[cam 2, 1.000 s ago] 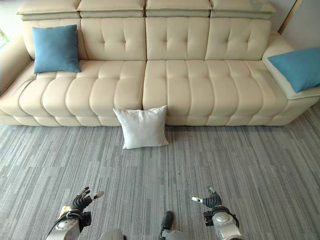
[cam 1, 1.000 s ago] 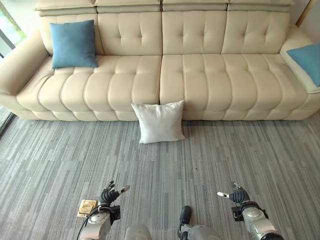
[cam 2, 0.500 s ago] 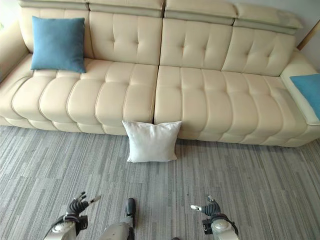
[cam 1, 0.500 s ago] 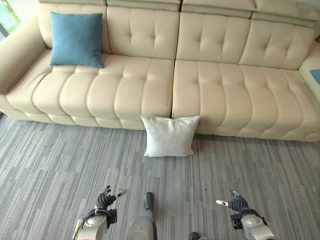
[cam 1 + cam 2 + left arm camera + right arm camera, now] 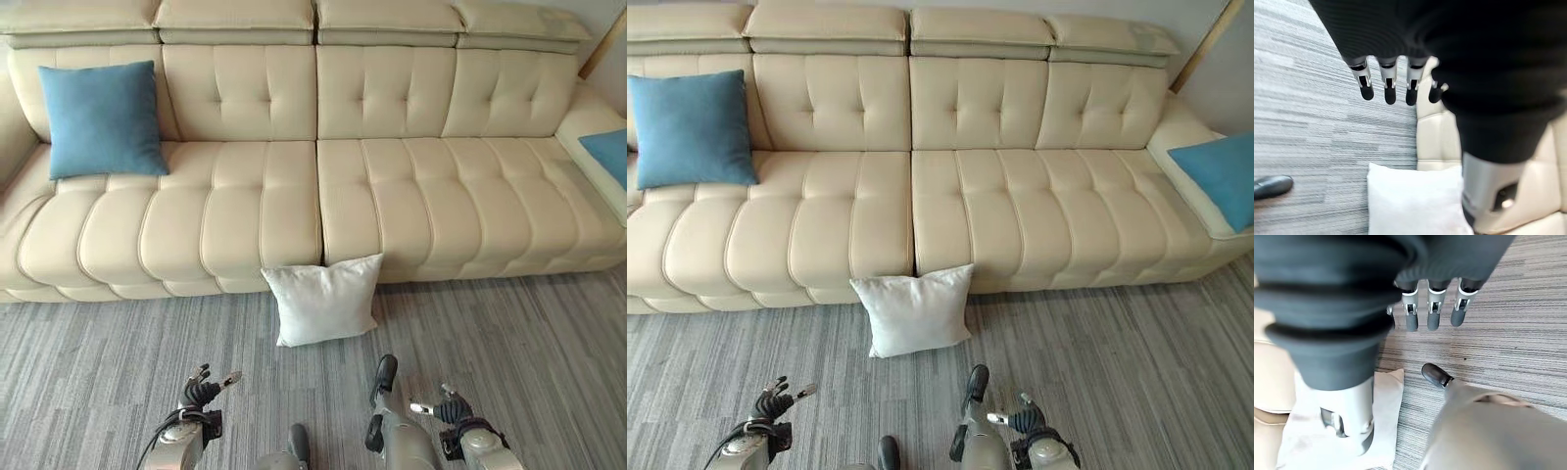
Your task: Pick up all the scattered cushions and arrange them neatly on the sofa.
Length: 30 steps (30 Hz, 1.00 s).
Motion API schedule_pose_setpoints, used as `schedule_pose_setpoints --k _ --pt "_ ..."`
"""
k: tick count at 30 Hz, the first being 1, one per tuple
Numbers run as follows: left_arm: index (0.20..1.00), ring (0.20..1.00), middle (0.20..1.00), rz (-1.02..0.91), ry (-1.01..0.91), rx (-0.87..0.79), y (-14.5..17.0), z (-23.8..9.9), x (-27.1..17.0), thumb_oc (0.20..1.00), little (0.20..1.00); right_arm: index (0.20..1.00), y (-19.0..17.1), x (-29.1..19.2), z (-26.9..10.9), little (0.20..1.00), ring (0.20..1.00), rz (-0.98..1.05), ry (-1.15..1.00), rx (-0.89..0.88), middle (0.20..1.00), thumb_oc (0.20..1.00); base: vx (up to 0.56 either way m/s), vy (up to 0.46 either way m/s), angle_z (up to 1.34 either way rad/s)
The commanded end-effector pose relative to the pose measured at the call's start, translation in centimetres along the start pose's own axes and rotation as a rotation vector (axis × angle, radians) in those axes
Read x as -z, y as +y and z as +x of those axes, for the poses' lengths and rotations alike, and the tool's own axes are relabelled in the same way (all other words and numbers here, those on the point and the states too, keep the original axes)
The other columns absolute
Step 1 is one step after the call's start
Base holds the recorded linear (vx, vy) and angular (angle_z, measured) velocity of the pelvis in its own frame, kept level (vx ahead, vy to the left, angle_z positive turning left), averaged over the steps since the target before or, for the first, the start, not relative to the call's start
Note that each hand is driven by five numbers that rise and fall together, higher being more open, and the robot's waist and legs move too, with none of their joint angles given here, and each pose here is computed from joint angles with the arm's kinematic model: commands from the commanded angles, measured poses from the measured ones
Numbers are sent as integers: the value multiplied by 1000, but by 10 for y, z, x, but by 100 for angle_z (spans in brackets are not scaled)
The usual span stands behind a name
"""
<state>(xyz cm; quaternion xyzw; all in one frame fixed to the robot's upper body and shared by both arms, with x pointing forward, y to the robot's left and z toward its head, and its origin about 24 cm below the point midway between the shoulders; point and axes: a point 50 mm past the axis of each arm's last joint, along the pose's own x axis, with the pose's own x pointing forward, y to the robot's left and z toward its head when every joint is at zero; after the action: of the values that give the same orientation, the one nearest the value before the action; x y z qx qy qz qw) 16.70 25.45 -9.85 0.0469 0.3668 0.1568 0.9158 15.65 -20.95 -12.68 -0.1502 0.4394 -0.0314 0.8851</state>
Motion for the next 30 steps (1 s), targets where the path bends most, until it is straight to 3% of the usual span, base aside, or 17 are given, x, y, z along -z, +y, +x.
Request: schedule_pose_setpoints --k 1,13,30 --pt "1000 1000 1000 -4 -129 32 -6 2 -30 1000 1000 1000 -32 -34 7 1000 1000 -8 -123 84 1000 1000 169 -224 62" --pt "1000 1000 1000 -16 -82 12 -4 2 -20 1000 1000 1000 -44 -27 6 1000 1000 -16 -96 125 1000 1000 141 15 0" --pt "1000 1000 1000 53 -7 8 3 2 0 1000 1000 1000 -23 -16 7 1000 1000 -52 -45 57 1000 1000 67 174 -3"
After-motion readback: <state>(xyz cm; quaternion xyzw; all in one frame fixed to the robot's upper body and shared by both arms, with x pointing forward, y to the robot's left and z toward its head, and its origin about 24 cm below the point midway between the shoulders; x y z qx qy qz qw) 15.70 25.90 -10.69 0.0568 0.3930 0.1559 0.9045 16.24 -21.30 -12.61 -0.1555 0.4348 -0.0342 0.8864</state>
